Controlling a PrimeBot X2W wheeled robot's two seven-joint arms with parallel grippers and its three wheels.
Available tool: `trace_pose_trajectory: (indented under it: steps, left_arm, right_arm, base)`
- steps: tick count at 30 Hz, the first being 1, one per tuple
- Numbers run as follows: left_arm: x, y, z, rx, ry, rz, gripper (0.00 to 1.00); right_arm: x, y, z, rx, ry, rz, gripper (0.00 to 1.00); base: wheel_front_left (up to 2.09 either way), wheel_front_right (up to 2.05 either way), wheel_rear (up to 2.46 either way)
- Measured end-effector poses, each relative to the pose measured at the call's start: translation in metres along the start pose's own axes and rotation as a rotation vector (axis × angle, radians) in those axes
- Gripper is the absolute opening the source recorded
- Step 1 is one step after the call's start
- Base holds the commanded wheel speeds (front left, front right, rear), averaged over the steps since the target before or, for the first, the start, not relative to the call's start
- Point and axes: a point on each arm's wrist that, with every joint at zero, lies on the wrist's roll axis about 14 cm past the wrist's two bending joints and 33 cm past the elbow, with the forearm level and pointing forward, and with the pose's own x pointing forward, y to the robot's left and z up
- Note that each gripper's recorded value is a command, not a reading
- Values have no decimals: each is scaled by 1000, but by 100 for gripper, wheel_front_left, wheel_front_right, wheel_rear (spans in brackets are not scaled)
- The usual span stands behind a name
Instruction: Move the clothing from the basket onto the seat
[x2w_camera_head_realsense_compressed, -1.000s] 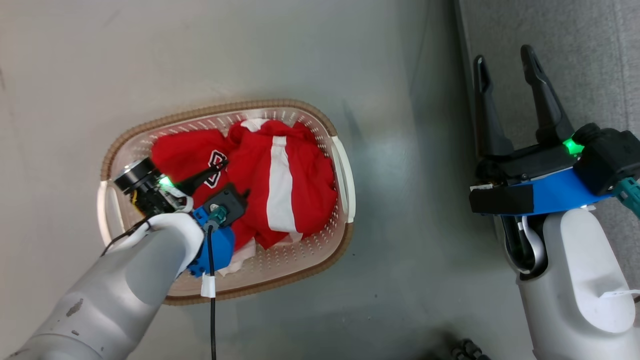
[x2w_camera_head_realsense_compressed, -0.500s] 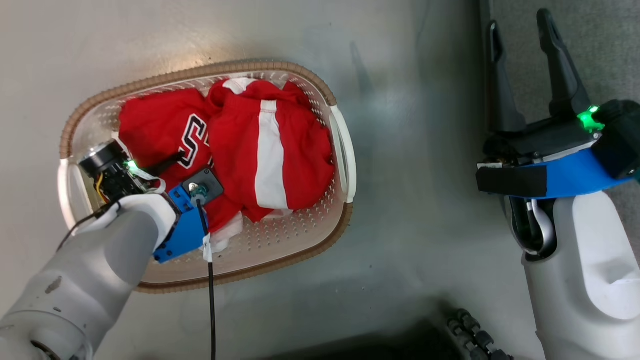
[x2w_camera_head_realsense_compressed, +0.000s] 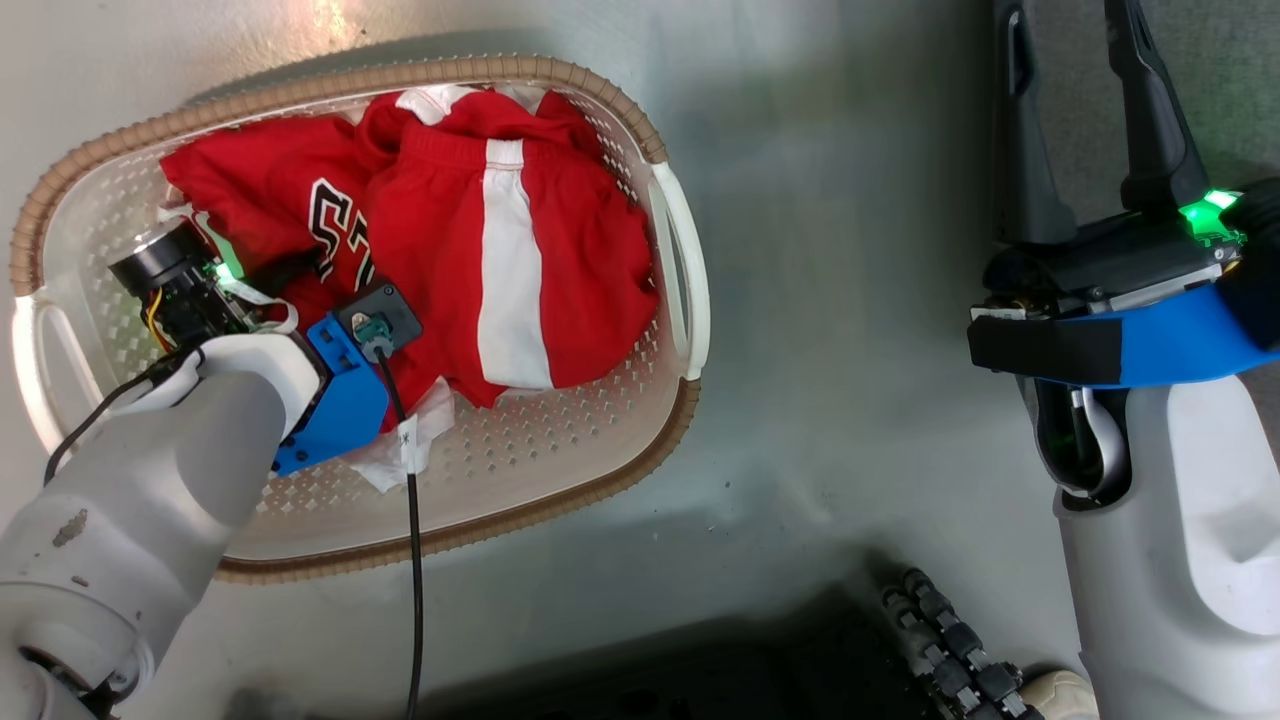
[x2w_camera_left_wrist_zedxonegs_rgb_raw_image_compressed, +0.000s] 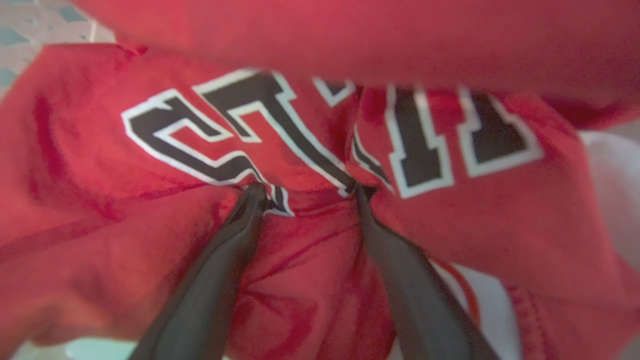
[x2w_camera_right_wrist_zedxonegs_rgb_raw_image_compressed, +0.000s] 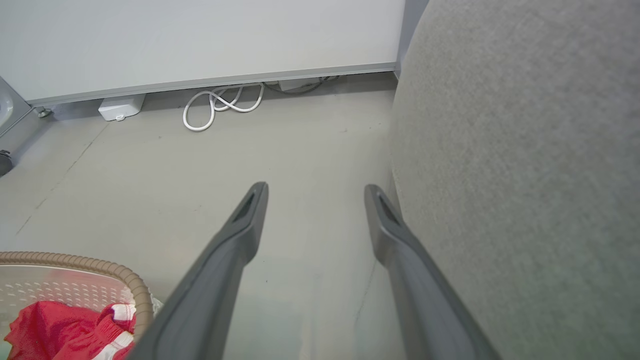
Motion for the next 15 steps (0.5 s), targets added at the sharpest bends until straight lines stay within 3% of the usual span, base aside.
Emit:
trace_pose_trajectory:
  steps: [9, 10, 11, 12, 15]
  left_arm:
    - [13, 1, 0, -12, 21, -11, 100]
    - [14, 1, 1, -15, 25, -12, 67]
    - [14, 1, 1, -14, 25, -13, 19]
    - [14, 1, 2, -11, 23, -13, 0]
    - [15, -1, 4, -8, 23, -17, 0]
  right_arm:
    - [0, -4, -8, -1, 10, -8, 100]
    - [0, -4, -8, -2, 10, -9, 100]
    - [0, -5, -8, -2, 10, -10, 100]
    - [1, -5, -9, -2, 10, -10, 100]
    - [1, -4, -9, 0, 9, -10, 100]
  base:
    - [0, 0, 0]
    - [0, 0, 0]
    - [0, 0, 0]
    - [0, 0, 0]
    - [0, 0, 0]
